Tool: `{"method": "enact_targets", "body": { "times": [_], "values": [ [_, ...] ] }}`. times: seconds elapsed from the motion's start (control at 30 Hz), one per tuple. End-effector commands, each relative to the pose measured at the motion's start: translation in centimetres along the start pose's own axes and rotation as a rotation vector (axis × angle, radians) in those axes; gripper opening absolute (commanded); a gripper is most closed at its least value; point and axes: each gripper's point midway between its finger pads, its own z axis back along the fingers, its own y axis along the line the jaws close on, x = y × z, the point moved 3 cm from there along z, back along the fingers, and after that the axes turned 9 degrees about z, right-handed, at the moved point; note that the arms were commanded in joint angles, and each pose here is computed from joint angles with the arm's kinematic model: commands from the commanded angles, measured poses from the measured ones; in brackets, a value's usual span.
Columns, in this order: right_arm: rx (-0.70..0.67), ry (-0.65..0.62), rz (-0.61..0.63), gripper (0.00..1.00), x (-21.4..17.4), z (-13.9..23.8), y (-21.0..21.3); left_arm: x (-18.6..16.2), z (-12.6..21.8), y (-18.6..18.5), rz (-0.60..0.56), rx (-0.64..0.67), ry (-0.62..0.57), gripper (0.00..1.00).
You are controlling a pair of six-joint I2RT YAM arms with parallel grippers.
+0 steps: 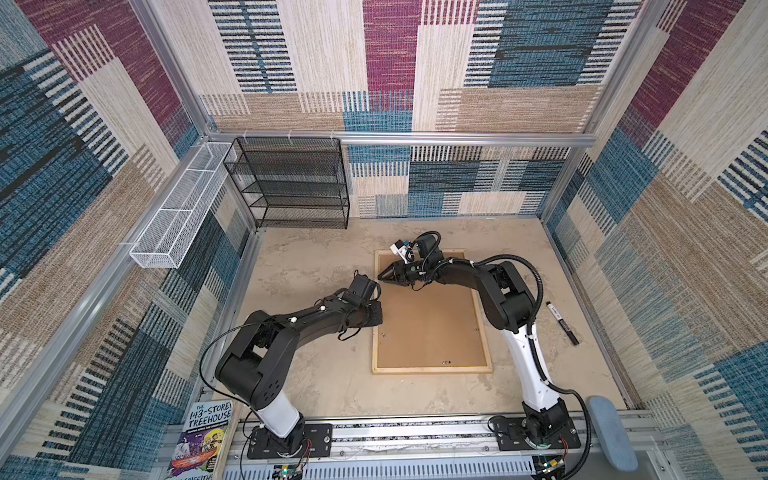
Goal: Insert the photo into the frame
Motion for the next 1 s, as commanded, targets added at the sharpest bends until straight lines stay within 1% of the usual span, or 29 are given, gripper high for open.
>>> {"method": "enact_targets", "body": {
  "times": [0.0, 0.27, 0.97],
  "values": [
    [-0.090, 0.009, -0.112, 0.47, -1.23, -0.14, -2.07, 0.05, 0.03, -0.95, -0.025, -0.052, 0.006, 0.19],
    [-0.071, -0.010, -0.133, 0.47, -1.04, -0.29, -2.03, -0.03, -0.12, -1.10, -0.030, -0.057, 0.010, 0.19],
    [-0.054, -0.007, -0.132, 0.47, -0.90, -0.83, -1.79, -0.04, -0.31, -1.39, -0.036, -0.063, 0.017, 0.19]
  ]
}}
